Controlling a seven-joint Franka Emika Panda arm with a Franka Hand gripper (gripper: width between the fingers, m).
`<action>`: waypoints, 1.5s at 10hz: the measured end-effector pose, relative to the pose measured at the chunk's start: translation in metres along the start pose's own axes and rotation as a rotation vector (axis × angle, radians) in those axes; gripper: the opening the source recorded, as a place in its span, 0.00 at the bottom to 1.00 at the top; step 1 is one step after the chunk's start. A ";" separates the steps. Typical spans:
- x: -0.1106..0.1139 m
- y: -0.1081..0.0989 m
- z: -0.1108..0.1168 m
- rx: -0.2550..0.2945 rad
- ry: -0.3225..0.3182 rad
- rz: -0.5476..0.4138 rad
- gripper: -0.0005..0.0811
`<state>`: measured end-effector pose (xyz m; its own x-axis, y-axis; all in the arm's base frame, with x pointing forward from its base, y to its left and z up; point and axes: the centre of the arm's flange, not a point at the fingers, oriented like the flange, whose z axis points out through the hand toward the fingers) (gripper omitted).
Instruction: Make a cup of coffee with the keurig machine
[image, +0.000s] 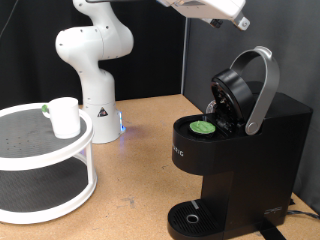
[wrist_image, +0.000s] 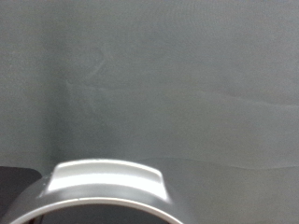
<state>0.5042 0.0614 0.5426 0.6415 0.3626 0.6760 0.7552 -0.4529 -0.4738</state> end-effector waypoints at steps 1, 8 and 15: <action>-0.002 -0.002 0.000 0.034 0.001 0.007 0.99; 0.033 -0.031 0.017 0.079 0.042 0.076 0.99; 0.051 -0.039 0.081 0.051 -0.002 0.057 0.99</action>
<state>0.5183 0.1634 0.5496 0.6839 0.3391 0.6460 0.7234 -0.4306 -0.5398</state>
